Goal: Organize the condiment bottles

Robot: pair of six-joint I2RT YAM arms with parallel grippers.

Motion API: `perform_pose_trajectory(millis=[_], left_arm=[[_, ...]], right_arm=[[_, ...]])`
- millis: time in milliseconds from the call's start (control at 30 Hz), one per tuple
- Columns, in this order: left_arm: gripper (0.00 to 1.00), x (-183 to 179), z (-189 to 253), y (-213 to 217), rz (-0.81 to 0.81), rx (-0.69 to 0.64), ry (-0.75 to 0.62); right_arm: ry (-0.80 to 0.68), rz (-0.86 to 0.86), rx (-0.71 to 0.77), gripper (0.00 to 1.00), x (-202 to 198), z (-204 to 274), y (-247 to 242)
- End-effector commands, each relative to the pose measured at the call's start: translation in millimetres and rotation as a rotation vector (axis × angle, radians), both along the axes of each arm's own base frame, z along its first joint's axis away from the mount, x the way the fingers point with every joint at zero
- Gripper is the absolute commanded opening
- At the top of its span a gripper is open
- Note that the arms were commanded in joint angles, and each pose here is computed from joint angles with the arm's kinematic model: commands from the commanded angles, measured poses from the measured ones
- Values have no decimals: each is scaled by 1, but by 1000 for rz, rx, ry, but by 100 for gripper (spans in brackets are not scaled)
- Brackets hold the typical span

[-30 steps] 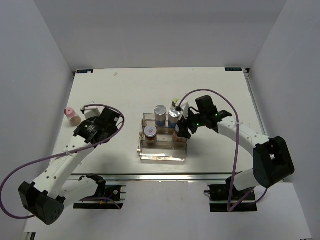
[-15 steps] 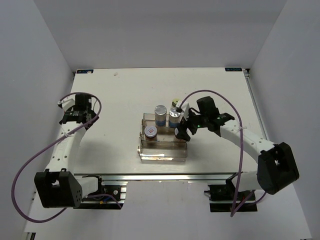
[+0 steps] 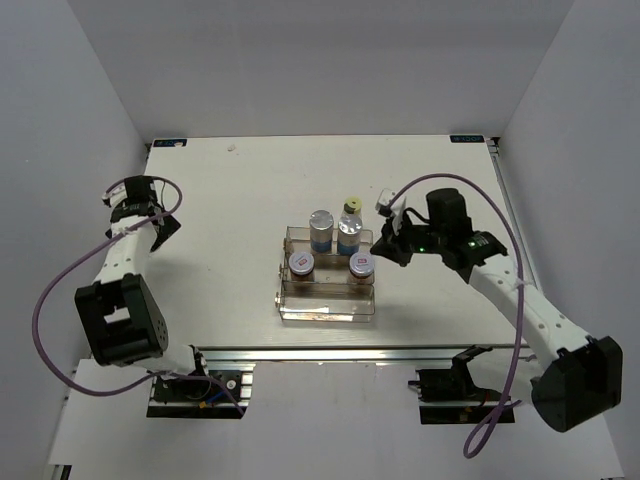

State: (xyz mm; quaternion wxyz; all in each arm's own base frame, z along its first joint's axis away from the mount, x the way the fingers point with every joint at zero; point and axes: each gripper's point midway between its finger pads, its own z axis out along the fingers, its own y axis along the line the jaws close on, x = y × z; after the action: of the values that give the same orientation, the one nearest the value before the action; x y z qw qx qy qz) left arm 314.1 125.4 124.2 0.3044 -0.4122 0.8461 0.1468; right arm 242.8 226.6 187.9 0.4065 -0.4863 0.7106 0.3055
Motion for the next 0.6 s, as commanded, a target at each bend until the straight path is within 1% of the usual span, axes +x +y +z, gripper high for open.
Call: perform_pose_trajectory(millis=[0, 133, 167, 233, 300, 333, 400, 567], left_arm=[[98, 27, 8, 18, -20, 20, -27], [98, 39, -5, 30, -6, 12, 8], [98, 46, 0, 33, -3, 19, 0], [98, 53, -6, 38, -4, 25, 25], [98, 67, 3, 46, -11, 52, 11], [98, 69, -3, 49, -9, 53, 37], [98, 80, 4, 54, -8, 68, 30], [96, 88, -1, 63, 13, 77, 52]], right_arm=[[-41, -13, 61, 0, -5, 26, -12], [-23, -92, 87, 0, 7, 25, -31], [-10, -116, 94, 0, 12, 23, -37], [5, -124, 106, 0, 14, 23, -41], [0, -142, 111, 0, 19, 23, -47], [-1, -147, 113, 0, 20, 23, -48], [-7, -154, 114, 0, 22, 24, -51], [-3, -166, 111, 0, 25, 22, -56]])
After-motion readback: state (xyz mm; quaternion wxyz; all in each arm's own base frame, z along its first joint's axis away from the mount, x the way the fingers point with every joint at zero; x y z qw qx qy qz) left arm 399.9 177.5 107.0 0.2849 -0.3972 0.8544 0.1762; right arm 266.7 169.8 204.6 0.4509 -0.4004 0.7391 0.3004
